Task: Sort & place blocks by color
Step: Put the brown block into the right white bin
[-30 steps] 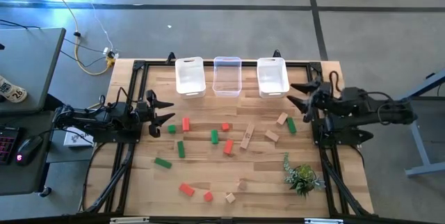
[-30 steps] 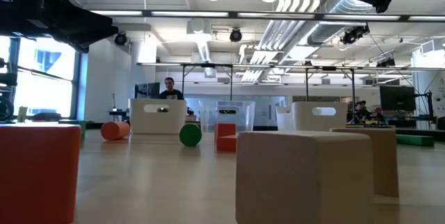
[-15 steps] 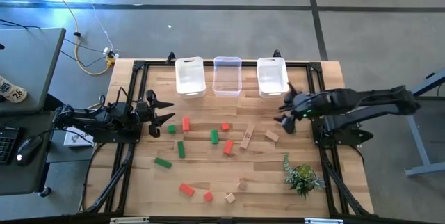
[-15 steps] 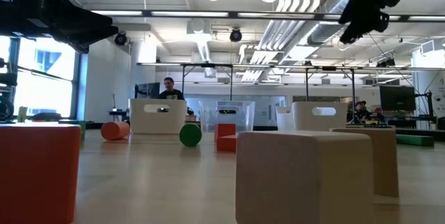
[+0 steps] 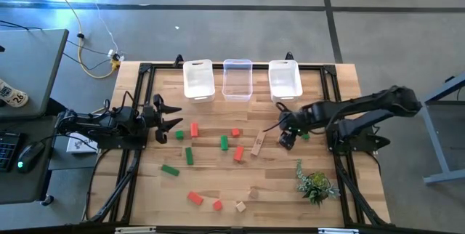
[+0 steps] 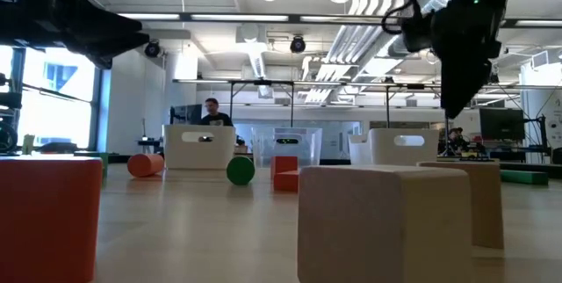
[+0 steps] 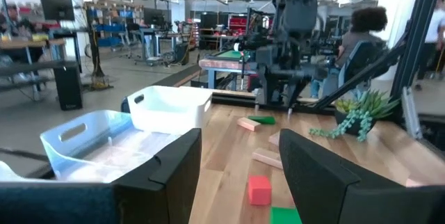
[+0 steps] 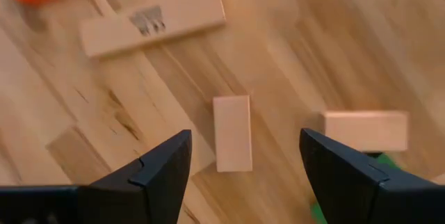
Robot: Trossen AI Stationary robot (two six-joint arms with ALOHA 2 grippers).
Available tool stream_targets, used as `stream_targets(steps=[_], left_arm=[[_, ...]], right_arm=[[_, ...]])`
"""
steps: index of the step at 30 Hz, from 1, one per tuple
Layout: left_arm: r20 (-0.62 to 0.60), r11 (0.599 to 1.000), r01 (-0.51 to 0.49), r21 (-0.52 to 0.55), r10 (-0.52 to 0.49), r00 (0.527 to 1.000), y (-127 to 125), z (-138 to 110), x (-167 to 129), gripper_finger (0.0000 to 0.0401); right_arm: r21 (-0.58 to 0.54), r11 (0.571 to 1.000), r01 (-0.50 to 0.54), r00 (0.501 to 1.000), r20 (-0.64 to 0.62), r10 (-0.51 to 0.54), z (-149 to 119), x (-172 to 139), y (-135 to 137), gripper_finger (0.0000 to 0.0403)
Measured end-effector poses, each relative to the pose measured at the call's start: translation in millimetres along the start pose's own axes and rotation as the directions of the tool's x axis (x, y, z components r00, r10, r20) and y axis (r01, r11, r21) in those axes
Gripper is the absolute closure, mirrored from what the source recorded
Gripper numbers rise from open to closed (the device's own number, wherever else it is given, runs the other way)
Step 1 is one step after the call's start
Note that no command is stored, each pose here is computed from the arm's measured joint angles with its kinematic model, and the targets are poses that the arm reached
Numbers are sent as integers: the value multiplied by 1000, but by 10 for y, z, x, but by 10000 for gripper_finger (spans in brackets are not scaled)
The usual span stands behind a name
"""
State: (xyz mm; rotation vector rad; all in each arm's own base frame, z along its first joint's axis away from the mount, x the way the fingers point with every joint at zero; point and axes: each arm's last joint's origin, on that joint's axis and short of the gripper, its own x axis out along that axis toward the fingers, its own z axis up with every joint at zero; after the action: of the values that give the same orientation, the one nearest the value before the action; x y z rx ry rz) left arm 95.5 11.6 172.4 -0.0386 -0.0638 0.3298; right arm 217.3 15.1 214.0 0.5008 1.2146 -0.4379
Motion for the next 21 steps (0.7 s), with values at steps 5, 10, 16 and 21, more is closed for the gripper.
stream_targets(steps=[5,10,16,21], left_arm=[[0,998,0,-64,0,1000,0,0,0,217],[0,998,0,-63,0,1000,0,0,0,217],[0,998,0,-63,0,1000,0,0,0,217],[0,998,0,-63,0,1000,0,0,0,217]], right_arm=[[9,999,35,996,-86,-34,11,197,39,149],[15,997,74,990,-124,-71,24,347,64,149],[15,997,72,987,-147,-69,47,485,104,149],[30,996,88,983,-163,-82,50,555,113,149]])
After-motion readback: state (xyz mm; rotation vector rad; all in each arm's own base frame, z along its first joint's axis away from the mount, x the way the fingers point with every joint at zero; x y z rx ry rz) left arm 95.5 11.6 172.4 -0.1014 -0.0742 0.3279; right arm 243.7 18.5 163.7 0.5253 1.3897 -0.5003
